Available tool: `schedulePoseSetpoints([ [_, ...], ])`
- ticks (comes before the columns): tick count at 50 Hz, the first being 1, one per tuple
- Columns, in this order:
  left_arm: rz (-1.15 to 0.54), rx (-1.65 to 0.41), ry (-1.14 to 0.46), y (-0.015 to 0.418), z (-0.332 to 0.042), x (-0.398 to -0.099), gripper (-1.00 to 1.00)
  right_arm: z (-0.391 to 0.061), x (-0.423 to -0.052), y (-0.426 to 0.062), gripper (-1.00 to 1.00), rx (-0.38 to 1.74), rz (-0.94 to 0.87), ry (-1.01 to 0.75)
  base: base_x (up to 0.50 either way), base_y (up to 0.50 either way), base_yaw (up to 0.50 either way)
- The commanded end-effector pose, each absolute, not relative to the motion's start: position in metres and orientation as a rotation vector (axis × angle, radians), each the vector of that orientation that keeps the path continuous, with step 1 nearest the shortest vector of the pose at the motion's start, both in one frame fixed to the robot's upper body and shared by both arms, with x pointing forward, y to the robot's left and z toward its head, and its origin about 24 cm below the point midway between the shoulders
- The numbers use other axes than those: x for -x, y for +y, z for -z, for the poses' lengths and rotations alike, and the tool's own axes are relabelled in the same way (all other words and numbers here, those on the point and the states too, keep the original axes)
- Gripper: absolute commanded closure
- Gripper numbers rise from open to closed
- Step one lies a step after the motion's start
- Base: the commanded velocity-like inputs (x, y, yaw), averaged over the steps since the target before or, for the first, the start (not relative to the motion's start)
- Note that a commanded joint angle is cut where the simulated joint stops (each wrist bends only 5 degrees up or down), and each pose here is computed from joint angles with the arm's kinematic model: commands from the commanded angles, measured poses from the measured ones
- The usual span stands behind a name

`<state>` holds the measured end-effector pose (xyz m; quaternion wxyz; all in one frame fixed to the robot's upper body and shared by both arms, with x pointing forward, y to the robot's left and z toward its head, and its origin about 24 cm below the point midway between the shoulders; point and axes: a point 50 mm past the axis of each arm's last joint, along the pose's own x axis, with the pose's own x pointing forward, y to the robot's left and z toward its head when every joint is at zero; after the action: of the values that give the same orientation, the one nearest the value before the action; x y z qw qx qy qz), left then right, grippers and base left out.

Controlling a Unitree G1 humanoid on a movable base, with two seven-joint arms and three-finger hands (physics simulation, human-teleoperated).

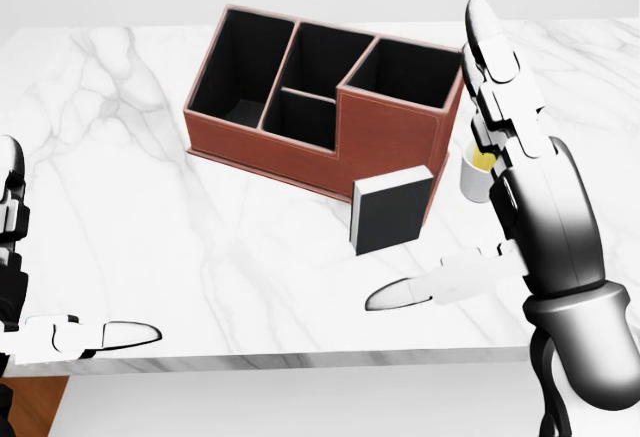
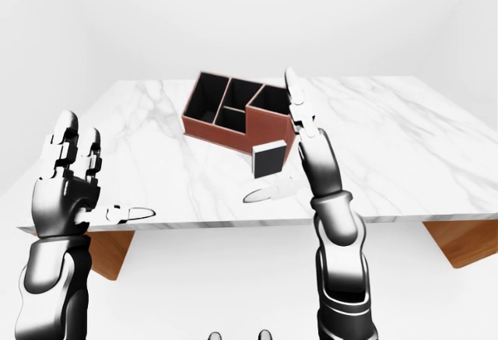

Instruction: Pick up the book and place it in the right compartment of the caddy.

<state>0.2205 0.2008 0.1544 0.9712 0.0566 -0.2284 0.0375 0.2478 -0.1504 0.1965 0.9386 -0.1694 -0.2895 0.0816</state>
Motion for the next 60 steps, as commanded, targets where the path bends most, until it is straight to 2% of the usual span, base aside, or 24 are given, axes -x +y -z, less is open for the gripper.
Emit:
schedulePoseSetpoints([
  [1, -0.071, -0.117, -0.465, 0.199, -0.155, -0.219, -1.0, -0.2, -0.246, -0.154, -1.0, 0.343, -0.154, -0.608, 0.19, 0.0, 0.0],
  [60, -0.078, -0.119, -0.459, 0.195, -0.157, -0.222, -1.0, -0.189, -0.254, -0.159, -1.0, 0.324, -0.165, -0.546, 0.19, 0.0, 0.0],
])
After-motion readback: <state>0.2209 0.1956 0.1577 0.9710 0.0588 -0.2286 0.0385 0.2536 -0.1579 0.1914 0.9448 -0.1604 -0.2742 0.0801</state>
